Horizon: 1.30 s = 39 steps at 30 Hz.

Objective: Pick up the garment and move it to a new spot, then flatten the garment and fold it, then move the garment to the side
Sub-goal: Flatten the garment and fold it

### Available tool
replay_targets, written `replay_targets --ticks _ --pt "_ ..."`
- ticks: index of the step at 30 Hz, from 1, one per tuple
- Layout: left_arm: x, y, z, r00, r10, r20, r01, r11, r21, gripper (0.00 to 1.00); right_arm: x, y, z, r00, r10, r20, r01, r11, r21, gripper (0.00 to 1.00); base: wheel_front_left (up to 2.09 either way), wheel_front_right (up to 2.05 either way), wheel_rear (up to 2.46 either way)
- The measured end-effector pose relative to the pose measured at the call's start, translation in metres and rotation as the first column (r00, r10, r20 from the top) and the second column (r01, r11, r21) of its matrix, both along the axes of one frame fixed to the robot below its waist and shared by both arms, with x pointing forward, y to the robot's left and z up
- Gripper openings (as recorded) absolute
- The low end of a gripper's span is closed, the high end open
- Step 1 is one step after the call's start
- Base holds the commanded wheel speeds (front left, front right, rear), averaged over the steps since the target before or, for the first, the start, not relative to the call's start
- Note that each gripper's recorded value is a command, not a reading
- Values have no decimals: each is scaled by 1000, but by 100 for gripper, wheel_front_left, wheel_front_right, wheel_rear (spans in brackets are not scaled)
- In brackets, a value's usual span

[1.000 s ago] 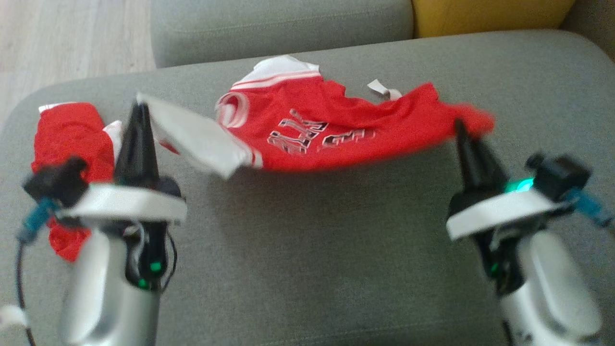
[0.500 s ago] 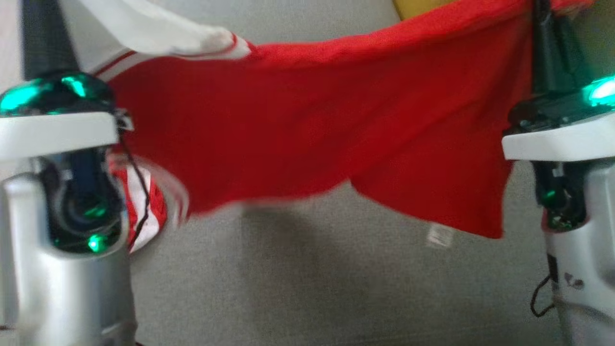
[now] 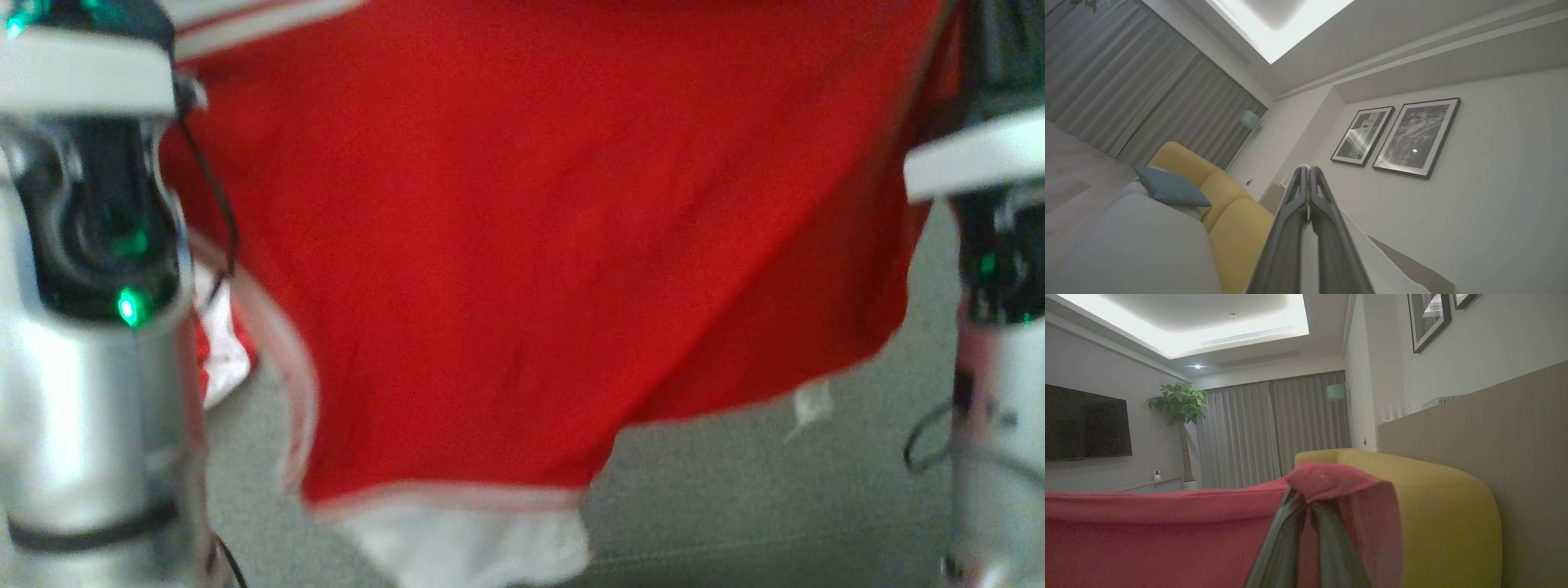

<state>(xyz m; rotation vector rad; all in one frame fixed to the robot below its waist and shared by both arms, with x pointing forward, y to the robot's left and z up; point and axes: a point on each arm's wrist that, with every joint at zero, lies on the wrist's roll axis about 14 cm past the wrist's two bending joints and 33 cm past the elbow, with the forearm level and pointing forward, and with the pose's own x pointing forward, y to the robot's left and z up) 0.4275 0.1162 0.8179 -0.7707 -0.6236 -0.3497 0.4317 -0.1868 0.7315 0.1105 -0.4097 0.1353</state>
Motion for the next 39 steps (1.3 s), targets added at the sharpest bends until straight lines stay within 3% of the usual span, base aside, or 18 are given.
replay_targets --ticks 4,9,14,17,20,24,27,30,32,39 --pt "62 -2 -9 998 24 -64 -20 998 59 0 56 -5 3 999 -15 -39 15 1000 -11 0 0 0 0" --pt "125 6 2 997 74 -29 -72 995 67 0 129 -11 18 999 -36 -6 36 999 -21 0 0 0 0" --pt "163 17 3 993 117 18 -118 992 46 0 176 -13 46 988 -57 143 57 998 3 0 0 0 0" --pt "173 24 -9 989 144 13 -145 988 55 0 197 -7 41 987 -42 157 31 997 67 0 0 0 0" --pt "185 33 -36 986 167 -31 -163 982 89 0 217 1 4 997 -18 77 7 990 140 0 0 0 0" --pt "195 33 -107 971 171 -169 -146 977 153 0 230 11 -83 993 8 -121 16 981 194 0 0 0 0" --pt "189 30 -180 932 168 -321 -105 973 205 0 218 11 -164 950 11 -312 55 978 202 0 0 0 0" --pt "171 28 -236 886 174 -429 -63 964 260 0 193 14 -228 884 13 -466 64 987 148 0 0 0 0" --pt "157 29 -259 865 177 -469 -44 959 281 0 177 17 -251 847 21 -530 56 990 129 0 0 0 0" --pt "115 31 -299 824 184 -536 16 938 345 0 147 16 -266 796 39 -604 14 996 83 0 0 0 0"
